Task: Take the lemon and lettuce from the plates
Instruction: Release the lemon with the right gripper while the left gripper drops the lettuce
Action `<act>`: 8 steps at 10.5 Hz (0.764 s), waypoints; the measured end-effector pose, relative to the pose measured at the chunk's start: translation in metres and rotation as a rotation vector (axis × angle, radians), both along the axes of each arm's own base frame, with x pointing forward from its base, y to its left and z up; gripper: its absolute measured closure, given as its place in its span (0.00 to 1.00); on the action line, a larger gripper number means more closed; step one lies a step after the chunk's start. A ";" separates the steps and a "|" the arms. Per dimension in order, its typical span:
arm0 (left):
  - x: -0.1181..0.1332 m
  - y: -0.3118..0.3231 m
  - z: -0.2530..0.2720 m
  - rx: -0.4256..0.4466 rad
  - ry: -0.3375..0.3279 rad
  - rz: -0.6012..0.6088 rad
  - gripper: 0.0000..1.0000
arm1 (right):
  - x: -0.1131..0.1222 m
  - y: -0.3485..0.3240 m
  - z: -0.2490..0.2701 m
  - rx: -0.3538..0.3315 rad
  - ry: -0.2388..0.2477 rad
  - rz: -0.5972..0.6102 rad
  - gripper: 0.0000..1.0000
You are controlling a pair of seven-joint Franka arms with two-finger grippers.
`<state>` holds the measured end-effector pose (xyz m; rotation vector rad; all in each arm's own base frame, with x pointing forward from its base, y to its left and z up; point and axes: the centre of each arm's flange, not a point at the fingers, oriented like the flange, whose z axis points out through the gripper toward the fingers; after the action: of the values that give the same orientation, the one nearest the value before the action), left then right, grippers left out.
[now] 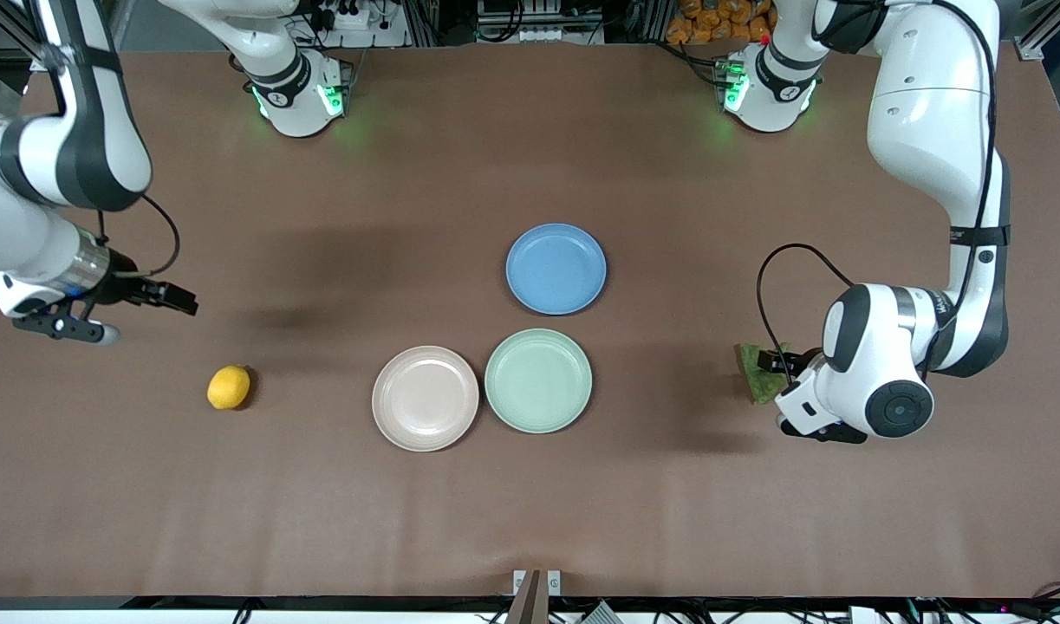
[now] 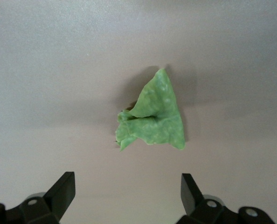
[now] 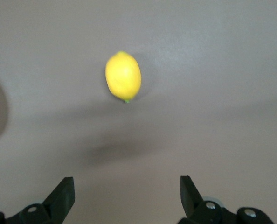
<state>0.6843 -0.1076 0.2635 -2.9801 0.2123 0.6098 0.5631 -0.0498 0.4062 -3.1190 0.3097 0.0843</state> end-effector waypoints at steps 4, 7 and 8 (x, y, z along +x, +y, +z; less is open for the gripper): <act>0.005 -0.002 0.022 -0.008 -0.037 -0.002 0.00 | -0.018 0.002 0.037 0.001 0.015 0.001 0.00; 0.008 0.006 0.036 -0.012 -0.059 0.010 0.00 | -0.035 0.004 0.075 -0.001 -0.005 0.001 0.00; 0.009 0.012 0.043 -0.013 -0.070 0.018 0.00 | -0.040 0.006 0.088 0.000 -0.002 0.005 0.00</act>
<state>0.6936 -0.0960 0.3064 -3.0133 0.1848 0.5065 0.5228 -0.0436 0.4938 -3.1202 0.3021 0.0812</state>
